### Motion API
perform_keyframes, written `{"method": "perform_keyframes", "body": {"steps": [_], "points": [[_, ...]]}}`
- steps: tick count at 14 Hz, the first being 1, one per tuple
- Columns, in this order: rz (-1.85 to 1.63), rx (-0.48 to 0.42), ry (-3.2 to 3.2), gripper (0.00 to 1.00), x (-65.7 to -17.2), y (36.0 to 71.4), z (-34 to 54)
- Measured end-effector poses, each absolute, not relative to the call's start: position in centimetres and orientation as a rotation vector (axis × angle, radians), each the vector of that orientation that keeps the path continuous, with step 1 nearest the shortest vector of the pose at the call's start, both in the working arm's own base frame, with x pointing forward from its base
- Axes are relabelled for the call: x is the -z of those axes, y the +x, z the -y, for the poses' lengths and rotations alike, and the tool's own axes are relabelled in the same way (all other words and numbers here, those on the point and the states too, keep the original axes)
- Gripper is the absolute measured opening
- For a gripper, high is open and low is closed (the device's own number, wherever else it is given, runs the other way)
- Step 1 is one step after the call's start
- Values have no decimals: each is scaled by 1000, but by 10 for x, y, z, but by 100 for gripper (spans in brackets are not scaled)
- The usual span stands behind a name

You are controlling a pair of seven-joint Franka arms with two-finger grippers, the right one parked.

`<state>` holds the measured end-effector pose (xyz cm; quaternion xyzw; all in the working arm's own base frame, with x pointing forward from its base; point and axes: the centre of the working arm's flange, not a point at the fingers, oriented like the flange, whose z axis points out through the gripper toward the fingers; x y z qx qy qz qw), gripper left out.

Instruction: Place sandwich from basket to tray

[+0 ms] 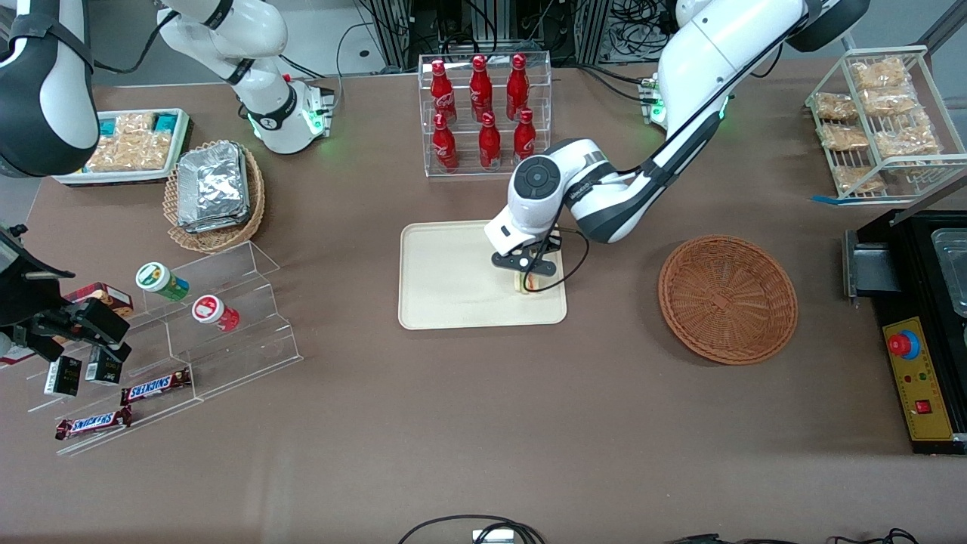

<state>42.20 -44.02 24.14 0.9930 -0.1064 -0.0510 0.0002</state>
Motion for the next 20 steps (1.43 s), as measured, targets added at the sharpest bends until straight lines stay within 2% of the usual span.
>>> {"method": "perform_keyframes", "body": {"steps": [5, 6, 11, 13, 16, 20], "points": [[320, 178, 3134, 18, -227, 416, 443], [319, 182, 3135, 25, -225, 416, 443], [296, 174, 3152, 76, -218, 412, 446], [263, 148, 3146, 96, -225, 421, 448], [183, 102, 3163, 99, -249, 453, 446], [-12, 65, 3210, 99, -283, 516, 413]]}}
